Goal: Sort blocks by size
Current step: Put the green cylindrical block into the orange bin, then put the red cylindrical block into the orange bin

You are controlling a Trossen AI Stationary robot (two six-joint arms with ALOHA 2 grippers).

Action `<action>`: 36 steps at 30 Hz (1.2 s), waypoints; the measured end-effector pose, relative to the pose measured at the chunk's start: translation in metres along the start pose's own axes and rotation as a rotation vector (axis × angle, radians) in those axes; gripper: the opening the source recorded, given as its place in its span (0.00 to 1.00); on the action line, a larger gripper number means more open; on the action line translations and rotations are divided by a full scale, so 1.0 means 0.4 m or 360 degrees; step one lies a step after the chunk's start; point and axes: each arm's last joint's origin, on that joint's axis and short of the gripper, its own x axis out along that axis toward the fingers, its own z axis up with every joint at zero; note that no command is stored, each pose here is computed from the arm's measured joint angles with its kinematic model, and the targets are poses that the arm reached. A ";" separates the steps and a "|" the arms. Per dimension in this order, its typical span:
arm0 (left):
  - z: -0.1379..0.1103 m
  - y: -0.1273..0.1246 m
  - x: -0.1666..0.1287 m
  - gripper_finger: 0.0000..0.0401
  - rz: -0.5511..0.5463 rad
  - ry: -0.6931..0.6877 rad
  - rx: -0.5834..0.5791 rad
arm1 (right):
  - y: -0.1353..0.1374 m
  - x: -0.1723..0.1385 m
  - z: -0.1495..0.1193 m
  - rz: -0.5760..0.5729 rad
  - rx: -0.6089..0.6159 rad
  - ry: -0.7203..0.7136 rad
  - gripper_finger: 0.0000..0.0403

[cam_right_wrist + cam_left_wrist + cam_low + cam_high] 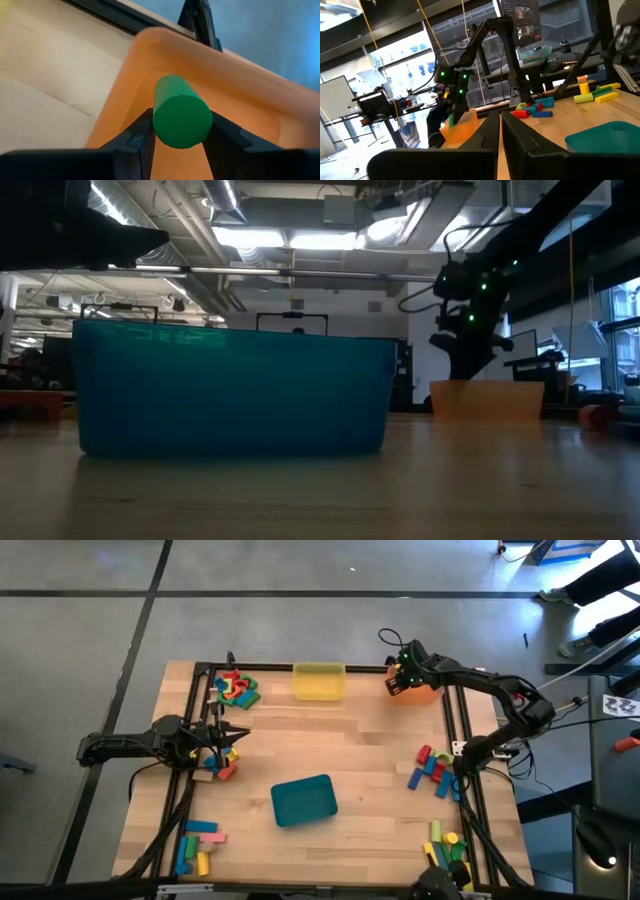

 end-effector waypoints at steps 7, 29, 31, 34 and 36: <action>0.003 0.001 0.000 0.01 0.0007 -0.0018 -0.0002 | 0.006 0.035 -0.010 -0.0012 -0.0035 0.0079 0.43; 0.005 0.002 0.000 0.01 0.0010 -0.0031 -0.0065 | 0.072 -0.267 -0.031 0.0093 -0.0185 0.0197 0.62; 0.005 0.002 0.000 0.01 0.0011 -0.0033 -0.0058 | 0.084 -0.303 -0.063 0.0102 -0.0154 0.0264 0.62; 0.005 0.002 0.000 0.01 0.0012 -0.0035 -0.0059 | 0.104 -0.348 -0.110 0.0107 -0.0099 0.0369 0.62; 0.005 0.002 0.000 0.01 0.0011 -0.0035 -0.0059 | 0.118 -0.371 -0.137 0.0105 -0.0090 0.0429 0.62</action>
